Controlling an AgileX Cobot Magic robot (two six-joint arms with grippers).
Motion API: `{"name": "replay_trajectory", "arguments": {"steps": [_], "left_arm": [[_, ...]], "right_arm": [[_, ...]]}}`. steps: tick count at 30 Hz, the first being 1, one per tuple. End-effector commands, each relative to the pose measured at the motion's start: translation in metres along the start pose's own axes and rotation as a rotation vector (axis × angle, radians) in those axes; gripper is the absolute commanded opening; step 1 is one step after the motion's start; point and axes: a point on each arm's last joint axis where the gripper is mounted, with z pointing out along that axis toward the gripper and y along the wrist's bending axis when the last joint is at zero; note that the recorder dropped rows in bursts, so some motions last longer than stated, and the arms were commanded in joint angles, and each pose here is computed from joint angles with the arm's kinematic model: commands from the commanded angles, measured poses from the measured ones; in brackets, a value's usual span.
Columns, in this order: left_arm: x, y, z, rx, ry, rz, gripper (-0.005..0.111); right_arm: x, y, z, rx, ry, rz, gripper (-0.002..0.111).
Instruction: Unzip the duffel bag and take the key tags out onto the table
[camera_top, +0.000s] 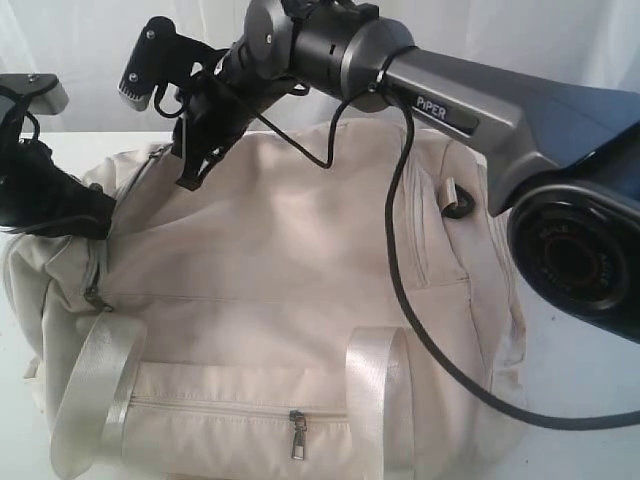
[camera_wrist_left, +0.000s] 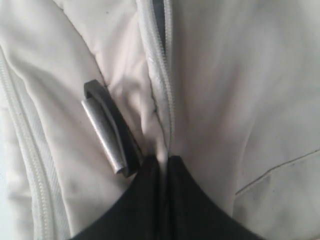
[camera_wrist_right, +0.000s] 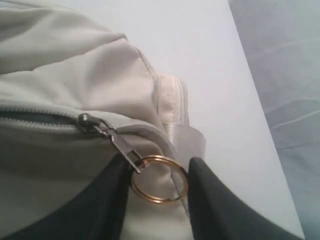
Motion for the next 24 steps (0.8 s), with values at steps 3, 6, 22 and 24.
{"name": "replay_trajectory", "arguments": {"steps": [3,6,22,24], "left_arm": [[0.01,-0.005,-0.002,0.038,0.074,-0.006,0.0],[0.011,-0.005,-0.002,0.039,0.087,-0.004,0.0],[0.014,-0.002,-0.002,0.006,0.126,-0.024,0.0],[0.014,-0.002,-0.002,0.004,0.122,-0.023,0.0]], "right_arm": [[0.003,-0.015,-0.011,0.106,0.056,0.016,0.011],[0.003,-0.017,-0.015,0.127,0.072,0.036,0.011],[0.015,-0.04,-0.035,0.198,0.119,0.114,0.011],[0.019,-0.042,-0.036,0.2,0.135,0.109,0.011]]}}
